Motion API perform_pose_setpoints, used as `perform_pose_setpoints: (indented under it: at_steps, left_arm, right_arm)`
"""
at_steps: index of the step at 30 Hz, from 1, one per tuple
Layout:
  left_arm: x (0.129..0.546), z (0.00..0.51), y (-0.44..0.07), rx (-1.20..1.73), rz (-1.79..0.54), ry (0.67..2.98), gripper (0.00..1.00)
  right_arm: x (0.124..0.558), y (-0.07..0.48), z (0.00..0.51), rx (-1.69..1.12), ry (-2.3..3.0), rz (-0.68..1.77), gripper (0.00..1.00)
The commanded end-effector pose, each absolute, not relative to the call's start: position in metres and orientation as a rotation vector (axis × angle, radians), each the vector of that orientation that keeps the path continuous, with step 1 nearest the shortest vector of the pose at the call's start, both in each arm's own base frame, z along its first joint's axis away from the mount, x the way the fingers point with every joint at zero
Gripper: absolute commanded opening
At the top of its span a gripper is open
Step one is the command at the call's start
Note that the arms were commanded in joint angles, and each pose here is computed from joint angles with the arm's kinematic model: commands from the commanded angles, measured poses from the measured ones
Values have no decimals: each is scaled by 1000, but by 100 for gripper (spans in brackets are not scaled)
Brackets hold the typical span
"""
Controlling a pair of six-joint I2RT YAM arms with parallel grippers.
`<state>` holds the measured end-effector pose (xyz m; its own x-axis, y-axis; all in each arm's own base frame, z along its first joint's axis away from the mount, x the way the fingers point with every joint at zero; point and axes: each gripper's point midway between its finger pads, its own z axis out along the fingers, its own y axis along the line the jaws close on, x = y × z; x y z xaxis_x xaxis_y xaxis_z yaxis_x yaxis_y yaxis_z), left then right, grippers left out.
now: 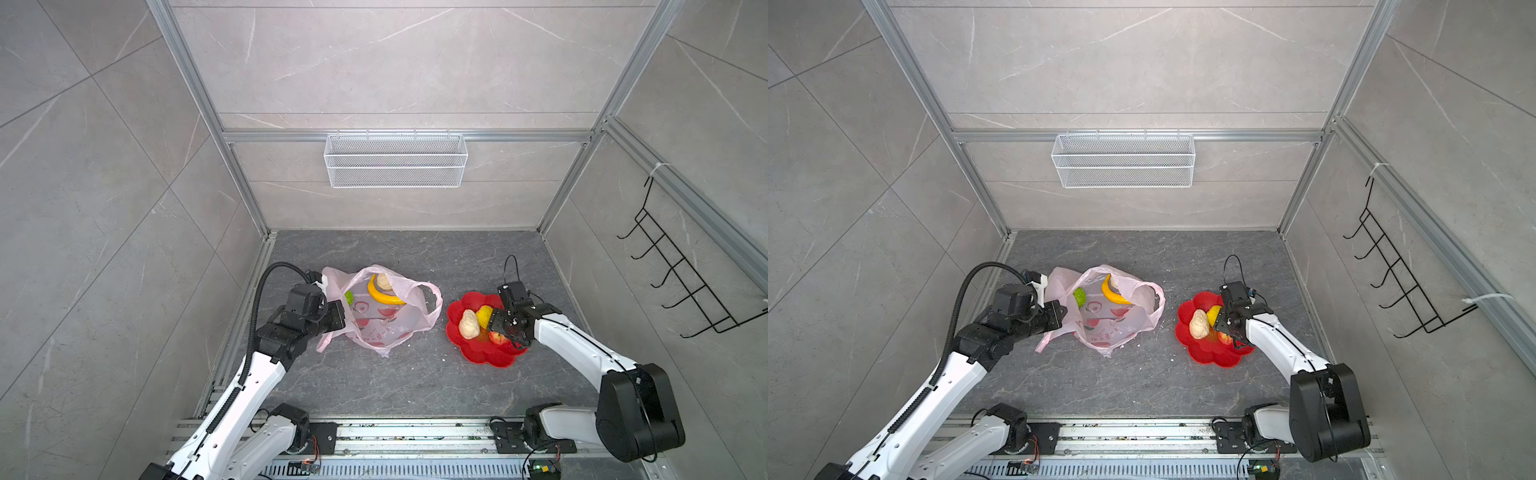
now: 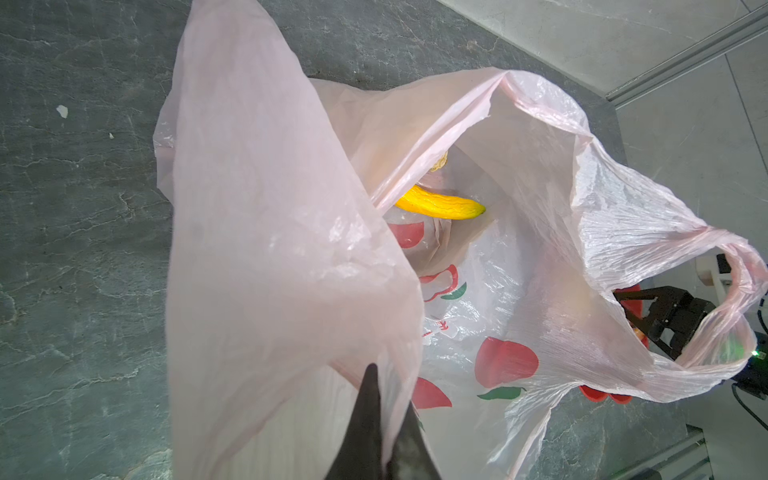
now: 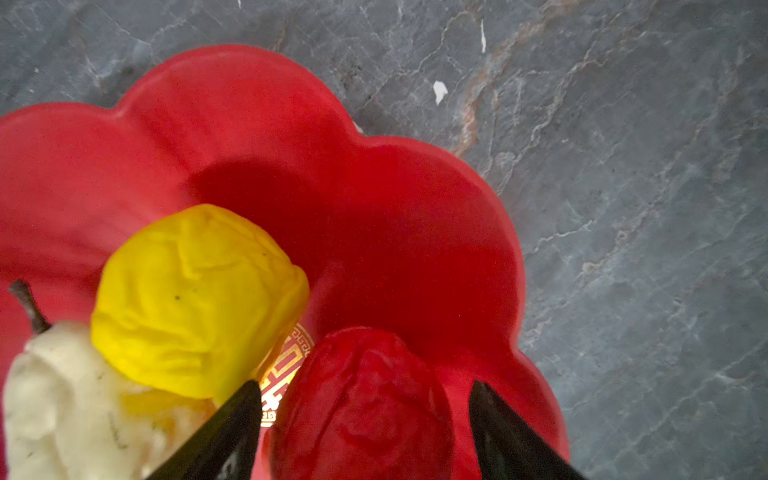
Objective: Take the fake fruits out of the plastic bag
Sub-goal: 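Set the red apple on the plate beside the lemon and open the right gripper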
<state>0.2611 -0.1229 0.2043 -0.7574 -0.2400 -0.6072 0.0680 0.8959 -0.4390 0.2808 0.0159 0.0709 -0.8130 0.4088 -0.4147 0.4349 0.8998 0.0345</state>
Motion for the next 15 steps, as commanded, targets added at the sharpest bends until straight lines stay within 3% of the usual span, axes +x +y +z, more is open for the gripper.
perform_pose_setpoints:
  at_steps: [1, 15]
  left_arm:
    - [264, 216, -123, -108, -583, 2322, 1]
    - [261, 215, -124, -103, -598, 2337, 1]
  right_arm:
    - [280, 19, 89, 595, 2630, -54, 80]
    - [282, 46, 146, 421, 2527, 21, 76]
